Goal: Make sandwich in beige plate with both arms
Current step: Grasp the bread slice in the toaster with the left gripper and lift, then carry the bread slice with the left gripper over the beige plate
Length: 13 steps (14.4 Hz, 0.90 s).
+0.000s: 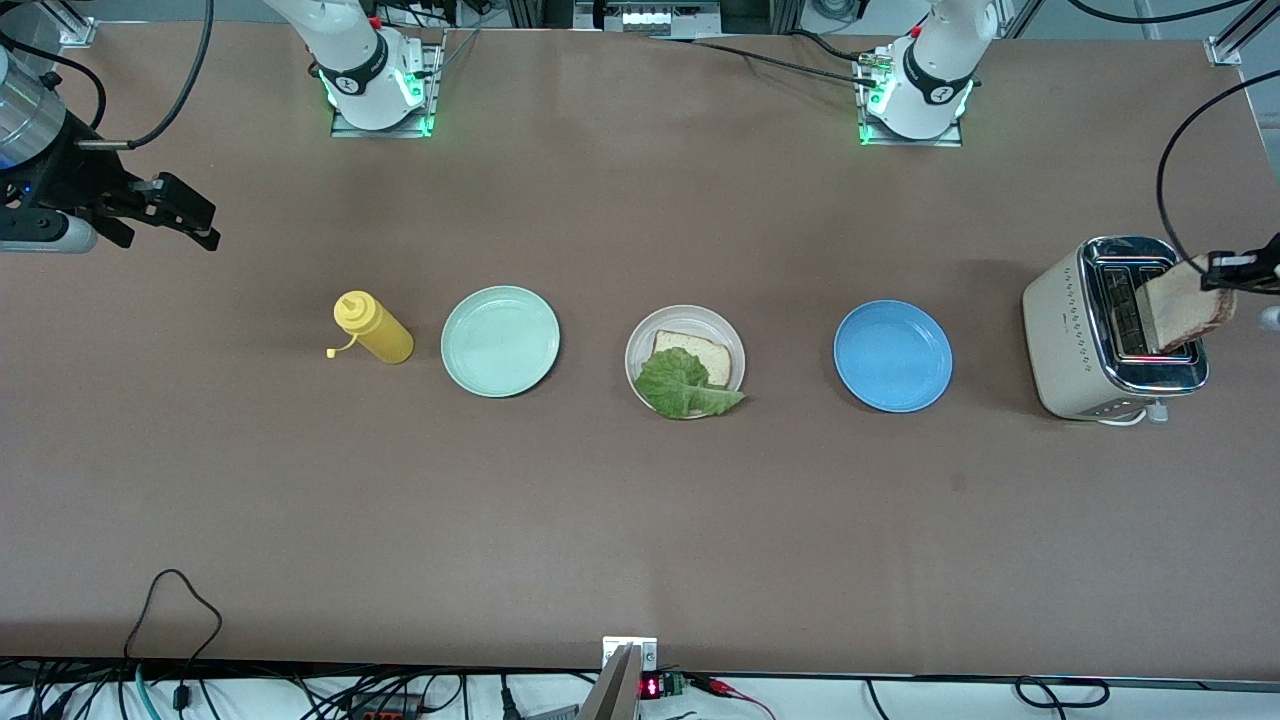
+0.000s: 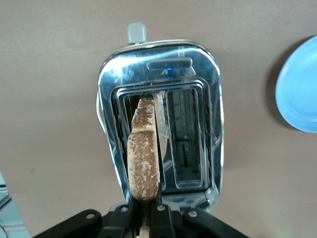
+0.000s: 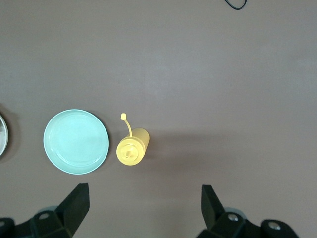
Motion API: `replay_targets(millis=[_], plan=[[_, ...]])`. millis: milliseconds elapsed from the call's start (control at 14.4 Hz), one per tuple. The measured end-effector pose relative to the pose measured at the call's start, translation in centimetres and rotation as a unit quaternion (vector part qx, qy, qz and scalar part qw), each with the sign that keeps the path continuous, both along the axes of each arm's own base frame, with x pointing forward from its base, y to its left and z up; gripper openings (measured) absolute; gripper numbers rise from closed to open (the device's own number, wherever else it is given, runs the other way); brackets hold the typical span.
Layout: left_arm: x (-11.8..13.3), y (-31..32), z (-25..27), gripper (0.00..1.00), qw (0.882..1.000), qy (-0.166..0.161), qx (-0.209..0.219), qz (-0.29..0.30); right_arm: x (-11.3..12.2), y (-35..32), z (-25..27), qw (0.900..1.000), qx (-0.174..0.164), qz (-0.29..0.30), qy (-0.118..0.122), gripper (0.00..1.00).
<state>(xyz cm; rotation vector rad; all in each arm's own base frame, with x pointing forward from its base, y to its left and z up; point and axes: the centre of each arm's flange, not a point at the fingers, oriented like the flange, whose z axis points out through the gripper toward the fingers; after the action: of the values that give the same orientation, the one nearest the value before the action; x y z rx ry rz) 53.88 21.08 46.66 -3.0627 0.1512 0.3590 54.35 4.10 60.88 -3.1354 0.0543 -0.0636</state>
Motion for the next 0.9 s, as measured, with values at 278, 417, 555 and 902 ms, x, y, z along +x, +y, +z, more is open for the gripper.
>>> replay_targets(millis=[278, 417, 555, 902], plan=[[1.3, -4.9, 5.4, 0.09, 0.999, 0.020, -0.009, -0.036, 0.0, -0.1, 0.0, 1.000, 0.000, -0.001, 0.002, 1.00], [2.2, -8.7, 6.4, 0.09, 0.998, 0.019, -0.011, -0.065, -0.1, 0.1, 0.0, 1.000, 0.000, 0.003, 0.002, 1.00], [3.0, -13.1, 5.7, 0.09, 0.995, 0.030, -0.022, -0.088, -0.1, 0.4, -0.1, 1.000, 0.000, 0.008, 0.003, 1.00], [4.5, -25.8, 1.0, 0.09, 0.981, 0.072, -0.174, -0.047, -0.1, 0.5, -0.1, 1.000, -0.001, 0.010, 0.003, 1.00]])
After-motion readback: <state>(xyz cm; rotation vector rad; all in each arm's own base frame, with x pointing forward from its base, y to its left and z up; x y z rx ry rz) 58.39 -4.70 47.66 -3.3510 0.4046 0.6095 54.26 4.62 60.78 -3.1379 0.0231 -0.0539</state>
